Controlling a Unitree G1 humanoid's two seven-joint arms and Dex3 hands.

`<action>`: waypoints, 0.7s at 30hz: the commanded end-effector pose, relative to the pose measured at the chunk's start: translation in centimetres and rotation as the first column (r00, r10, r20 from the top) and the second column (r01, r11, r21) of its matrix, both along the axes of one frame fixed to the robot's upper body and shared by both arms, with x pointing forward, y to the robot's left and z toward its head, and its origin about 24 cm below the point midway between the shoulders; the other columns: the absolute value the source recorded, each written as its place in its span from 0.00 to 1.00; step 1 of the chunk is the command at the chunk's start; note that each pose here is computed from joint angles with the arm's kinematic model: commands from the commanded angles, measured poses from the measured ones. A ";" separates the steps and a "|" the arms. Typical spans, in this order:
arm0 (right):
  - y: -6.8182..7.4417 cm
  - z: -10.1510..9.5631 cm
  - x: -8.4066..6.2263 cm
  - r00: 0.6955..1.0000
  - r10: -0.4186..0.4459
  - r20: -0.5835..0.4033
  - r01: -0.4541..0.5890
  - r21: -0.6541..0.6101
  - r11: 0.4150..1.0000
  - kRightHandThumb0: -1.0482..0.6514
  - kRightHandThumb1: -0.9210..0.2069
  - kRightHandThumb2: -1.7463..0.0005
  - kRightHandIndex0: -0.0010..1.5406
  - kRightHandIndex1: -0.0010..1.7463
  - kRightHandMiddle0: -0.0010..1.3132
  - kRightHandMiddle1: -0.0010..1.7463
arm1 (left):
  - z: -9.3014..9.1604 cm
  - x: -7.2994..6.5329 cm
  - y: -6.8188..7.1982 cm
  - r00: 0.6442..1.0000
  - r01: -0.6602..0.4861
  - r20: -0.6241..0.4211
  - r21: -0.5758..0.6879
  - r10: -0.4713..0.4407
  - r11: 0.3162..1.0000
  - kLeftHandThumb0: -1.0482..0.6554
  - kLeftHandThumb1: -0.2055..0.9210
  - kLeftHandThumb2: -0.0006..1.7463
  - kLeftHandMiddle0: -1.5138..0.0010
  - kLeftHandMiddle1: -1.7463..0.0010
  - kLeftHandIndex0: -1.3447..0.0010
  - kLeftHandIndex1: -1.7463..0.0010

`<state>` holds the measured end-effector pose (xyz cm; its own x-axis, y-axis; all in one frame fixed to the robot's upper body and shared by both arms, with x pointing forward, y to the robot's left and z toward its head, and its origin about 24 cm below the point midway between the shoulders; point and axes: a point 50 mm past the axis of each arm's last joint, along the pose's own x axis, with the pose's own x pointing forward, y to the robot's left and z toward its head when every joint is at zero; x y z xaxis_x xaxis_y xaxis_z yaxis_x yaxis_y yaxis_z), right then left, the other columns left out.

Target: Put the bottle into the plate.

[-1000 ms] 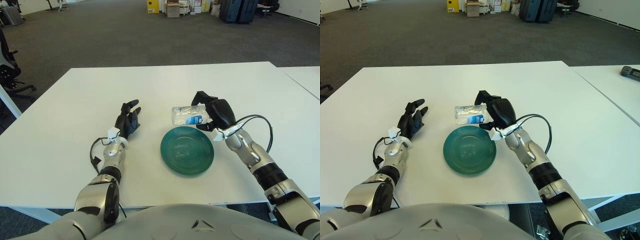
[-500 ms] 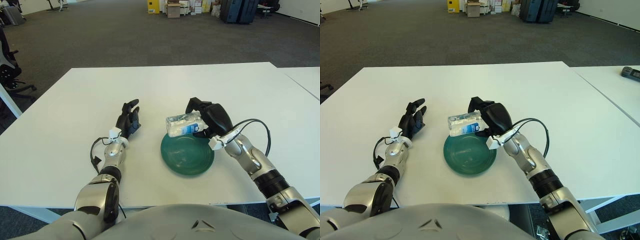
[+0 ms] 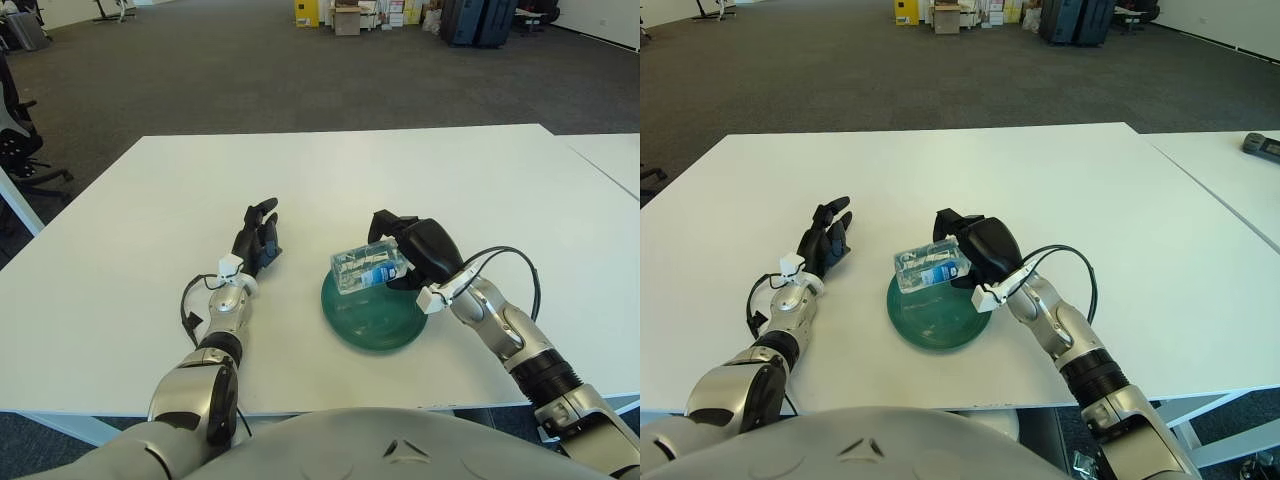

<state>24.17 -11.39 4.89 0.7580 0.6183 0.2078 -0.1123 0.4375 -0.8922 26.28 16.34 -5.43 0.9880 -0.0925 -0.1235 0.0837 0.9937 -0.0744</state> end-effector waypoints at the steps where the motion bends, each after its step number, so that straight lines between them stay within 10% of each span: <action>1: 0.0 0.9 0.1 1.000 0.027 -0.008 -0.027 0.009 1.000 0.62 0.84 0.03 0.58 0.96 0.49 1.00 | -2.5 -2.4 0.0 0.990 -0.005 -0.141 -0.010 0.004 1.000 0.14 1.00 0.53 0.84 0.96 1.00 0.55; 5: -0.4 1.2 0.0 0.992 0.088 -0.095 -0.093 -0.049 0.995 0.61 0.82 0.05 0.57 0.94 0.49 1.00 | -2.5 -2.4 0.0 0.990 -0.006 -0.142 -0.007 0.005 1.000 0.14 1.00 0.53 0.84 0.96 1.00 0.54; 8: -0.8 1.2 0.0 0.975 0.152 -0.161 -0.177 -0.153 0.972 0.52 0.46 0.35 0.30 0.92 0.30 0.91 | -2.5 -2.4 0.0 0.990 -0.007 -0.144 -0.005 0.006 1.000 0.14 1.00 0.53 0.84 0.96 1.00 0.54; 12: -1.3 1.1 0.2 0.959 0.180 -0.220 -0.232 -0.240 0.943 0.17 0.11 0.66 0.07 0.55 0.07 0.70 | -2.5 -2.4 0.0 0.990 -0.007 -0.143 -0.004 0.006 1.000 0.13 1.00 0.53 0.84 0.96 1.00 0.54; 16: -1.8 1.1 0.3 0.951 0.182 -0.251 -0.253 -0.288 0.924 0.04 0.02 0.64 0.02 0.19 0.01 0.44 | -2.5 -2.3 0.1 0.990 -0.005 -0.139 -0.007 0.004 1.000 0.13 1.00 0.54 0.83 0.96 1.00 0.53; 21: -2.0 1.2 0.4 0.948 0.189 -0.257 -0.263 -0.292 0.920 0.01 0.00 0.58 0.00 0.03 0.00 0.20 | -2.4 -2.3 0.1 0.991 -0.007 -0.135 -0.008 0.005 1.000 0.12 1.00 0.54 0.83 0.96 1.00 0.52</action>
<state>23.84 -13.39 5.02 0.5977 0.7732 -0.2118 -0.4075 0.0655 -0.9108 26.27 16.47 -5.44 0.9879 -0.0916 -0.1253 0.0832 0.9940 -0.0706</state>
